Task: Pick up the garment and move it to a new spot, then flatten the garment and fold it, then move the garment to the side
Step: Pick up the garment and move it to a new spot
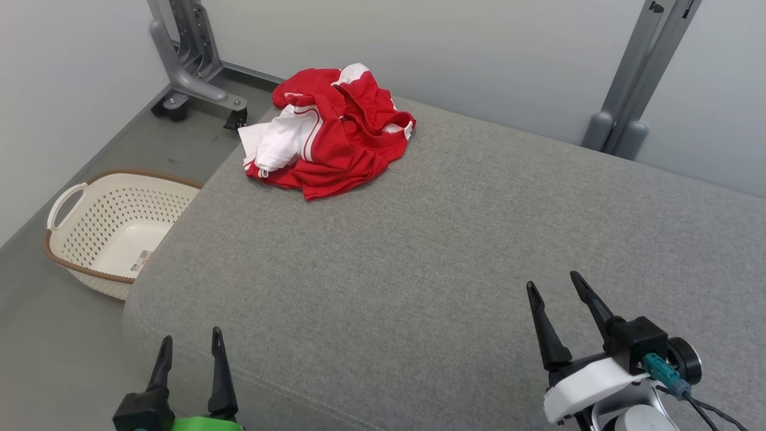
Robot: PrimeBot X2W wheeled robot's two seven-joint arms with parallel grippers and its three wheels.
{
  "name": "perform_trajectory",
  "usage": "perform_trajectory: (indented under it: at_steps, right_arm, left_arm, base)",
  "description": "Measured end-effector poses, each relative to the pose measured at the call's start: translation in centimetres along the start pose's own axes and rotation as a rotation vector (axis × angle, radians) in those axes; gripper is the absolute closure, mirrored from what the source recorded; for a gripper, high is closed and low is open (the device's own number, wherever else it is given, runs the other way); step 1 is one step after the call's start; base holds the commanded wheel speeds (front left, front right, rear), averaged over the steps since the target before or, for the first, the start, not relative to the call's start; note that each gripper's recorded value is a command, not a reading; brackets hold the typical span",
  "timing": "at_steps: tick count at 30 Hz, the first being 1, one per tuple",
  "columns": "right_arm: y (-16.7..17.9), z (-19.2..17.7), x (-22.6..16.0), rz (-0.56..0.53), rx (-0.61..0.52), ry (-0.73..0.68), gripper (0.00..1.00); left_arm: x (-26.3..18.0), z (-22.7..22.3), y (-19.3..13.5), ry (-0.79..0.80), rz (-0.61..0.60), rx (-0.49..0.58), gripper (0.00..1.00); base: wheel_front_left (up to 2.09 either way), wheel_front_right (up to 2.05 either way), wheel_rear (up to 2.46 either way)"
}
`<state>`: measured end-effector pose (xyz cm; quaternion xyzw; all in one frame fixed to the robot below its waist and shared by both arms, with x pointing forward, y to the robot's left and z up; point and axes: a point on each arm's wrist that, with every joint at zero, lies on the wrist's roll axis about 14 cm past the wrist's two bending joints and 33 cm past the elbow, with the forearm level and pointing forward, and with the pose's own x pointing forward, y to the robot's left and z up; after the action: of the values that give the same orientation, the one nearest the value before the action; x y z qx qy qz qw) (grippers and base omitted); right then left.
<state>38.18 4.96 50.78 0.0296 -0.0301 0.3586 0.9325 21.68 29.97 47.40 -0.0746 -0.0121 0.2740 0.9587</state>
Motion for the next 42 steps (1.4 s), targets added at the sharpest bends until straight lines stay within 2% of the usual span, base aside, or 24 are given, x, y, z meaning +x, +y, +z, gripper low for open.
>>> perform_trajectory:
  at_steps: [3,7,15,18,21,26,34,38,42]
  right_arm:
    - [-0.6,0.0,0.0,-0.013,-0.009,-0.004,0.0]
    - [-1.6,-0.2,0.3,-0.034,-0.022,-0.006,0.0]
    - [-4.8,-0.4,1.1,-0.096,-0.05,-0.025,0.0]
    - [-6.2,-0.5,1.4,-0.125,-0.07,-0.031,0.0]
    - [-7.8,-1.1,1.5,-0.159,-0.089,-0.023,0.0]
    - [-10.3,-3.3,1.2,-0.207,-0.12,0.021,0.0]
    - [-14.1,-6.9,-0.1,-0.288,-0.141,0.098,0.0]
    - [-15.5,-8.6,-1.0,-0.327,-0.133,0.136,0.0]
    - [-16.4,-10.2,-1.9,-0.352,-0.122,0.174,0.0]
  left_arm:
    - [0.4,0.3,0.8,-0.005,0.03,-0.018,0.0]
    - [2.7,2.7,1.3,-0.071,0.03,0.015,0.0]
    - [10.8,12.3,0.0,-0.307,-0.078,0.225,0.0]
    - [14.7,14.8,-1.5,-0.317,-0.143,0.301,0.0]
    - [18.4,15.5,-3.3,-0.264,-0.192,0.335,0.0]
    - [24.1,13.2,-6.4,-0.114,-0.255,0.363,0.0]
    - [28.2,1.5,-8.9,0.275,-0.301,0.379,0.0]
    - [28.7,-2.8,-11.2,0.377,-0.362,0.365,0.0]
    - [30.5,-4.1,-10.7,0.377,-0.353,0.396,0.0]
  base:
    - [0.0,0.0,0.0]
    - [0.0,0.0,0.0]
    - [0.0,0.0,0.0]
    - [0.0,0.0,0.0]
    - [0.0,0.0,0.0]
    - [0.0,0.0,0.0]
    - [0.0,0.0,0.0]
    - [0.0,0.0,0.0]
    - [0.0,0.0,0.0]
